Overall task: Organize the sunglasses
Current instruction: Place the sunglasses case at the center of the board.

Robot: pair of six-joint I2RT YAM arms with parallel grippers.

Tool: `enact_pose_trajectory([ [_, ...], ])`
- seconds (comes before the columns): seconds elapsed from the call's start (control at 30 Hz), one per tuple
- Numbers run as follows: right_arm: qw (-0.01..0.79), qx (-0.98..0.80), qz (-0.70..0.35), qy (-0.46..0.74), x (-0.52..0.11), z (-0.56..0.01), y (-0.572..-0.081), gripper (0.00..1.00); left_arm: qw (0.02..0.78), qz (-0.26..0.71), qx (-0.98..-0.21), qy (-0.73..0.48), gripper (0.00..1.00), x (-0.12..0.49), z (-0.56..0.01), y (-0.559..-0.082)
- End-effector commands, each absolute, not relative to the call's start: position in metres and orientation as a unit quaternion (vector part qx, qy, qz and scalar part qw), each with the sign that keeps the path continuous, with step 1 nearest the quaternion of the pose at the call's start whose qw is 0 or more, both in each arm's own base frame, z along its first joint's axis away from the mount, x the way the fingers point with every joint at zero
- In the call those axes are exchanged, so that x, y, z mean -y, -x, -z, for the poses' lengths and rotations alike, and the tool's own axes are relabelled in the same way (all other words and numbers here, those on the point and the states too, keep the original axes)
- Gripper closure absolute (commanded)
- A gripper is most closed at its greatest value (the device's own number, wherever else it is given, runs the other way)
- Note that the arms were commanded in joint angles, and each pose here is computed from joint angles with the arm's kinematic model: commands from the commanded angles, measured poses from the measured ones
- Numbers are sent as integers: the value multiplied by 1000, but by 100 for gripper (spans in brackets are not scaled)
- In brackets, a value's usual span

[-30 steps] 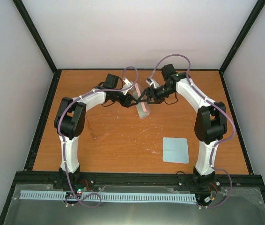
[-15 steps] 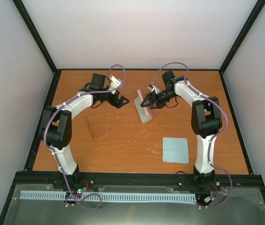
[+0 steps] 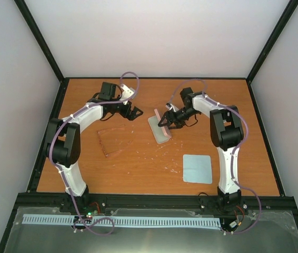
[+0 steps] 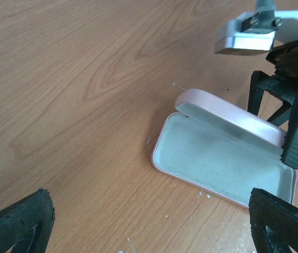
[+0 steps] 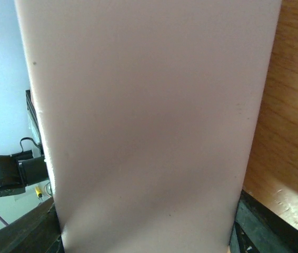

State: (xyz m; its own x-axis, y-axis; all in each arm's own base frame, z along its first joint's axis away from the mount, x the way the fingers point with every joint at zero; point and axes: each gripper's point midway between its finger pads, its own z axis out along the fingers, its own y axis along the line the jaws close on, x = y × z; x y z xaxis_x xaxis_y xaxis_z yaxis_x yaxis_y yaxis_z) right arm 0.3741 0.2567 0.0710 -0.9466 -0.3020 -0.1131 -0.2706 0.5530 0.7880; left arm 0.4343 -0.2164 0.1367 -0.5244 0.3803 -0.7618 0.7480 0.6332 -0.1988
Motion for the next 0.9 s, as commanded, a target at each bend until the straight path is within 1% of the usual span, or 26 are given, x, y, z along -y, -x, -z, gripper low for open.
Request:
enact_pose_trajectory([
  [0.0, 21, 882, 441, -165, -254, -52, -378, 63, 354, 266, -829, -341, 1, 221, -143, -441],
  [0.17, 22, 884, 438, -161, -251, -48, -380, 52, 350, 268, -831, -340, 1, 221, -139, -441],
  [0.33, 13, 886, 437, -157, -247, -53, -382, 35, 349, 272, -830, -339, 0, 222, -138, -441],
  [0.67, 6, 886, 437, -157, -245, -62, -382, 23, 348, 278, -829, -338, 1, 224, -137, -441],
  [0.8, 5, 885, 437, -158, -246, -64, -381, 20, 347, 280, -829, -337, 0, 224, -136, -440],
  [0.83, 4, 886, 437, -158, -245, -65, -381, 15, 347, 280, -829, -337, 0, 224, -136, -440],
  [0.87, 3, 886, 436, -158, -245, -66, -381, 14, 347, 281, -829, -337, 0, 224, -136, -440],
])
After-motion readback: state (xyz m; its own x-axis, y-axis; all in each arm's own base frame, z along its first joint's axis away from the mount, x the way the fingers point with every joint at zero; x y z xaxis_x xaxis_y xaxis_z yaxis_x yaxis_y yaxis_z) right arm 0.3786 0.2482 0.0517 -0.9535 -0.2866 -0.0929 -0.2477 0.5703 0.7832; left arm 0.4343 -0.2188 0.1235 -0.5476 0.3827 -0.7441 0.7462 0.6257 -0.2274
